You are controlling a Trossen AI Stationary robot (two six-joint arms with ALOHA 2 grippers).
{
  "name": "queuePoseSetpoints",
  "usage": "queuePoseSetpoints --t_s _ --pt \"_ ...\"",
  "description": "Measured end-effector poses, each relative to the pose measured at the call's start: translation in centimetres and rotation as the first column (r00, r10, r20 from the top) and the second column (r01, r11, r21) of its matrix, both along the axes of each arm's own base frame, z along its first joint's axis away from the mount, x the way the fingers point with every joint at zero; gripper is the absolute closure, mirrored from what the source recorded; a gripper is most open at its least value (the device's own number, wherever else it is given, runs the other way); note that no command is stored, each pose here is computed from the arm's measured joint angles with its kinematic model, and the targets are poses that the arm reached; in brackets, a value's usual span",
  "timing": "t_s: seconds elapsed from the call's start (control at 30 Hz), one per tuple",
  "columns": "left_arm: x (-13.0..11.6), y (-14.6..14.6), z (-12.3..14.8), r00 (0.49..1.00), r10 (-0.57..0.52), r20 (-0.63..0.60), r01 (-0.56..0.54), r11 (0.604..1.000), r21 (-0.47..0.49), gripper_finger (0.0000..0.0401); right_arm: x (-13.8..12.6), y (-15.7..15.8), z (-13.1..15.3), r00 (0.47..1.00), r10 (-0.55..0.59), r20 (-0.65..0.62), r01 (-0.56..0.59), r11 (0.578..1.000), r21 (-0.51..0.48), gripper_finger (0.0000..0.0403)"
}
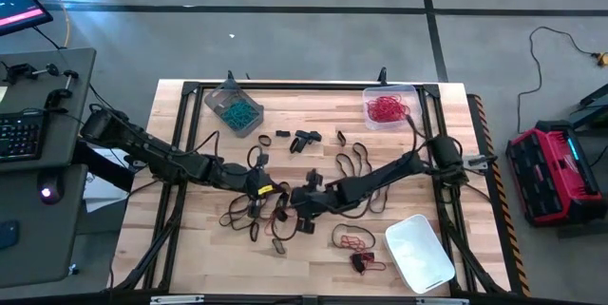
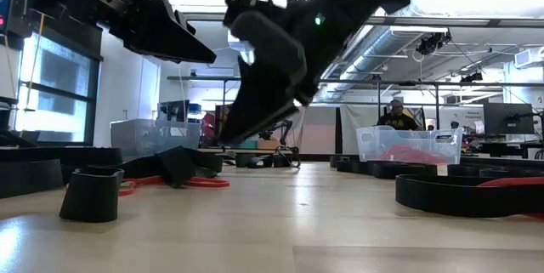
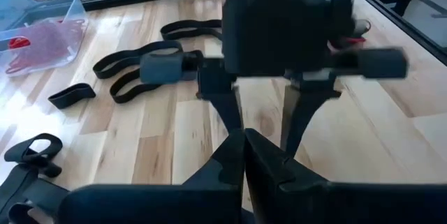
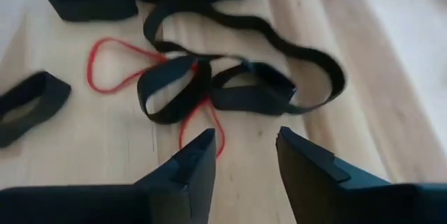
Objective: Sort rubber bands into baskets
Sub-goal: Put the red rubber band into the transparent bin
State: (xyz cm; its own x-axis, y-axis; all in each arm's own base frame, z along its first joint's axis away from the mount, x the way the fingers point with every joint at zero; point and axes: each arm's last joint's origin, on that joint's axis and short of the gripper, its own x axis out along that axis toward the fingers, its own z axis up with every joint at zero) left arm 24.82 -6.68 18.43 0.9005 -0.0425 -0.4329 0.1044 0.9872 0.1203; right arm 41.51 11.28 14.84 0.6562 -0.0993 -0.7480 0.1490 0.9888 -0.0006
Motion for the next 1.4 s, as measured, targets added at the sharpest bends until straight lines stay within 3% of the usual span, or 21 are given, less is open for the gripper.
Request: queuePoseSetpoints --t_s 0.2,0.57,0.83,0.97,1.17,1.4 --pt "0.0 0.0 0.0 1.0 -0.003 -0.002 0.003 1.0 0.001 0.0398 0.3 0.6 -1.6 1.0 0.008 -0.006 -0.008 1.0 0.005 0.0266" --pt "-0.1 0.0 -0.1 1.0 -0.003 -0.012 0.003 1.0 0.005 0.0398 1.2 0.2 -3.8 1.0 0.012 -0.009 -0.011 0.997 0.08 0.031" --pt "-0.1 0.0 -0.2 1.0 -0.001 -0.018 0.001 1.0 0.004 0.0398 1.2 -0.7 -4.0 0.999 -0.003 -0.035 0.005 0.997 0.073 0.0394" --pt "-0.1 0.0 -0.2 1.0 0.015 -0.018 -0.016 1.0 -0.015 0.0398 1.0 -1.0 -3.7 0.997 -0.008 -0.072 0.013 0.998 0.066 0.0396" --pt "-0.1 0.1 -0.1 0.998 0.065 -0.009 -0.065 0.998 -0.019 0.0398 0.6 -0.9 -1.5 0.988 -0.016 -0.152 0.01 0.999 -0.043 0.0402" --pt "0.0 0.2 0.0 0.995 0.096 0.004 -0.096 0.995 -0.008 0.0398 -1.0 -1.6 2.5 0.967 -0.115 -0.228 0.062 0.971 -0.23 0.0403"
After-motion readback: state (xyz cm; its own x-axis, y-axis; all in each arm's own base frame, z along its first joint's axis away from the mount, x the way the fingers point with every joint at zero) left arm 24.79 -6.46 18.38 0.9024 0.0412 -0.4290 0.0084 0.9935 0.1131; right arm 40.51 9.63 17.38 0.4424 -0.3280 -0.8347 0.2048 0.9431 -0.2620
